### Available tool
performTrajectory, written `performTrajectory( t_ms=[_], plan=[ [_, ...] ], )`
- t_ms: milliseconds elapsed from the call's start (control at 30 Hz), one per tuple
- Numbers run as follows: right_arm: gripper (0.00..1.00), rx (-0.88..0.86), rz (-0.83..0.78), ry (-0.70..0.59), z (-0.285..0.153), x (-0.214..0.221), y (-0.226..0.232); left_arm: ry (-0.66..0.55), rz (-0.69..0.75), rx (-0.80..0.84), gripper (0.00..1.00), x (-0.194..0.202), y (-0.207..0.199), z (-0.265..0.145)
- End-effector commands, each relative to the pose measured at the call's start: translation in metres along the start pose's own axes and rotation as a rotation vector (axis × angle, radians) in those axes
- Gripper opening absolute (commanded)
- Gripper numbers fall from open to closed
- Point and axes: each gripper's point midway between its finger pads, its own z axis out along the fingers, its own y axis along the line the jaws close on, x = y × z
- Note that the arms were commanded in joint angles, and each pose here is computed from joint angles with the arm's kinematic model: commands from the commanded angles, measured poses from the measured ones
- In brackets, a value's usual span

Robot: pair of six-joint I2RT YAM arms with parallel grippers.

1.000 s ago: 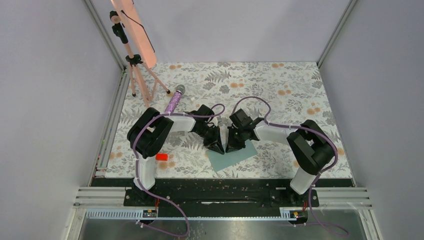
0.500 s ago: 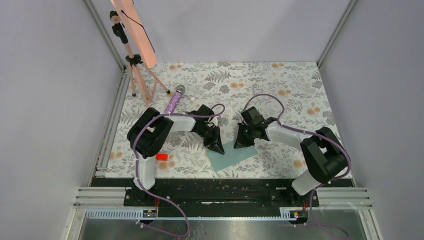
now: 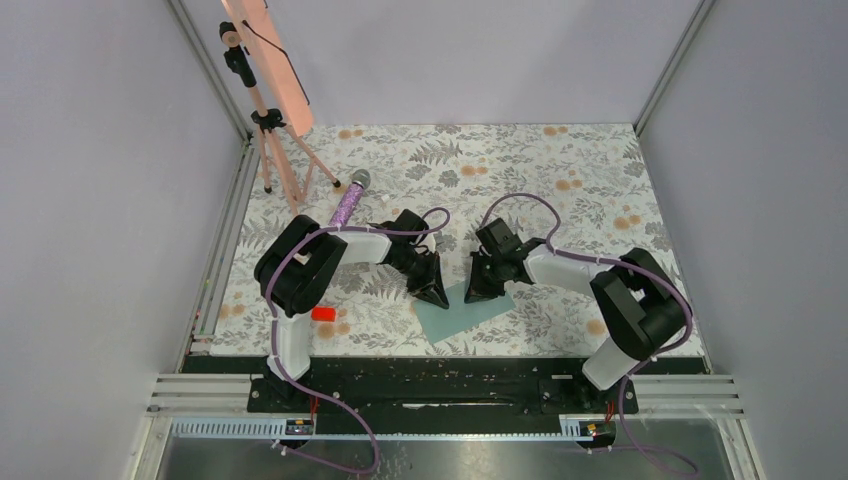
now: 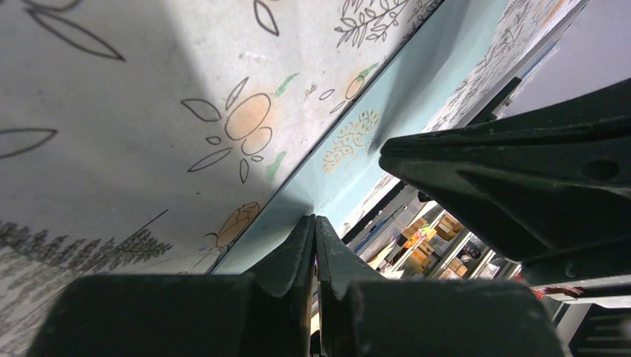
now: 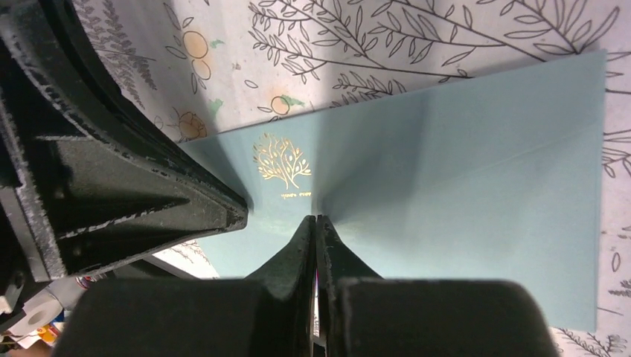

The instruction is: Place the letter into the envelope and seal it

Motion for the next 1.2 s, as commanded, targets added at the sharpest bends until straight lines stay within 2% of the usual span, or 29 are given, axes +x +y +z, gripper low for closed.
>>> performTrajectory(
  t_ms=[0,167,400,500,700,800,1067,1167],
  plan=[
    [0.00,-0.038,-0.044,-0.050,-0.019,-0.006,0.015,-0.024,0.016,-0.054,0.05,-0.001,0.013,0.004],
    [0.00,-0.066,-0.068,-0.088,-0.028,-0.011,0.031,-0.026,0.017,-0.053,0.05,-0.001,0.013,0.003],
    [0.00,0.011,-0.007,0.017,0.008,0.018,0.002,-0.031,0.023,-0.049,0.05,0.000,0.011,0.001],
    [0.00,-0.001,-0.018,0.030,0.009,0.018,0.005,-0.031,0.026,-0.045,0.05,0.000,0.009,0.000],
    [0.00,-0.087,-0.062,-0.092,-0.027,-0.010,0.037,-0.042,0.029,-0.050,0.04,-0.001,0.009,-0.001],
    [0.00,-0.100,-0.072,-0.109,-0.032,-0.016,0.044,-0.038,0.026,-0.047,0.04,-0.001,0.008,0.000],
    [0.00,0.001,-0.043,0.027,0.007,0.014,0.007,-0.036,0.029,-0.044,0.04,0.000,0.008,-0.001],
    [0.00,0.012,-0.061,0.041,0.006,0.016,0.005,-0.035,0.030,-0.043,0.03,0.000,0.008,-0.001]
  ],
)
